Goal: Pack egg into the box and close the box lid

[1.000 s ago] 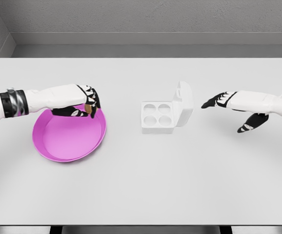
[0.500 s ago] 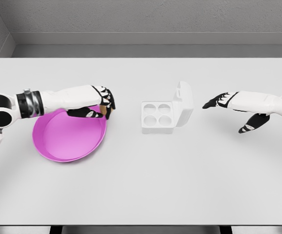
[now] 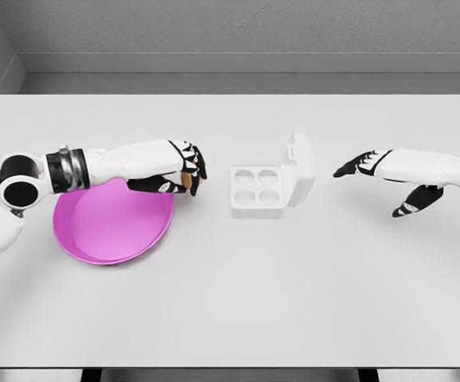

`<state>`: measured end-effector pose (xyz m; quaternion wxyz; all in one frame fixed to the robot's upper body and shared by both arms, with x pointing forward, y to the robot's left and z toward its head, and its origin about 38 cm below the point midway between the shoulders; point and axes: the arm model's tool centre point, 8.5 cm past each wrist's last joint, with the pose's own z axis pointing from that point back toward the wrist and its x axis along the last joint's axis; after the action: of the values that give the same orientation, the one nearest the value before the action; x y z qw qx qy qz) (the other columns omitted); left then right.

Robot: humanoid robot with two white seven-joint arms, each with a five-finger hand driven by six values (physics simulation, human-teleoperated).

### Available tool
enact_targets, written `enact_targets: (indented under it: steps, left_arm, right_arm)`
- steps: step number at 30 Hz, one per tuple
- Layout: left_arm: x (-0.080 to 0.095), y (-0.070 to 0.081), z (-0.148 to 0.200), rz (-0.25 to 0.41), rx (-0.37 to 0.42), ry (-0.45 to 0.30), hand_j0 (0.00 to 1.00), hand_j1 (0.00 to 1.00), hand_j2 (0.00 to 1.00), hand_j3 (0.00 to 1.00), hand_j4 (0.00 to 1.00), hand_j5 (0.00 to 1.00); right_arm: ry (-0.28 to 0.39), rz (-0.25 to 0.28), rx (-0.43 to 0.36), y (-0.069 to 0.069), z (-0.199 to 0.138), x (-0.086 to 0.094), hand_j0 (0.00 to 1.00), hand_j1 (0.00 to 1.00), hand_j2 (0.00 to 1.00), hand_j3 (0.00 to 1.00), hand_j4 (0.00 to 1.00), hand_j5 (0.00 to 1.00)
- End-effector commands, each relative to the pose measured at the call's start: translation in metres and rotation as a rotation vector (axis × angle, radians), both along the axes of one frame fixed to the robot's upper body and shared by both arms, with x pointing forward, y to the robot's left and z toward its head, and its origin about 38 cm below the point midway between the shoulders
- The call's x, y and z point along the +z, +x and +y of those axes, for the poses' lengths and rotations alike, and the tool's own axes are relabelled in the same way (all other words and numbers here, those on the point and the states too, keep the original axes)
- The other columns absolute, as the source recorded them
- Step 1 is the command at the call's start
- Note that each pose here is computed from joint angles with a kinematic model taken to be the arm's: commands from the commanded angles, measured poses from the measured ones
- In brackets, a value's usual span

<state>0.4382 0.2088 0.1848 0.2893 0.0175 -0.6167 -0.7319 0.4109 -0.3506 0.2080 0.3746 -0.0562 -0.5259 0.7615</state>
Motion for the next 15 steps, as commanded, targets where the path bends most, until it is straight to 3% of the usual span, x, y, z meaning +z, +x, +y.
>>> enact_targets:
  steps: [1,15]
  left_arm:
    - [0.000,0.000,-0.003,0.003,-0.001,-0.012,0.36,0.36,0.36,0.36,0.36,0.36]
    - [-0.001,-0.001,-0.033,0.004,-0.042,-0.063,0.36,0.36,0.36,0.36,0.36,0.36]
  right_arm:
    - [0.005,0.002,-0.005,0.000,-0.001,0.001,1.00,1.00,1.00,1.00,1.00,1.00]
    - [0.000,0.006,-0.009,-0.001,-0.003,0.000,1.00,1.00,1.00,1.00,1.00,1.00]
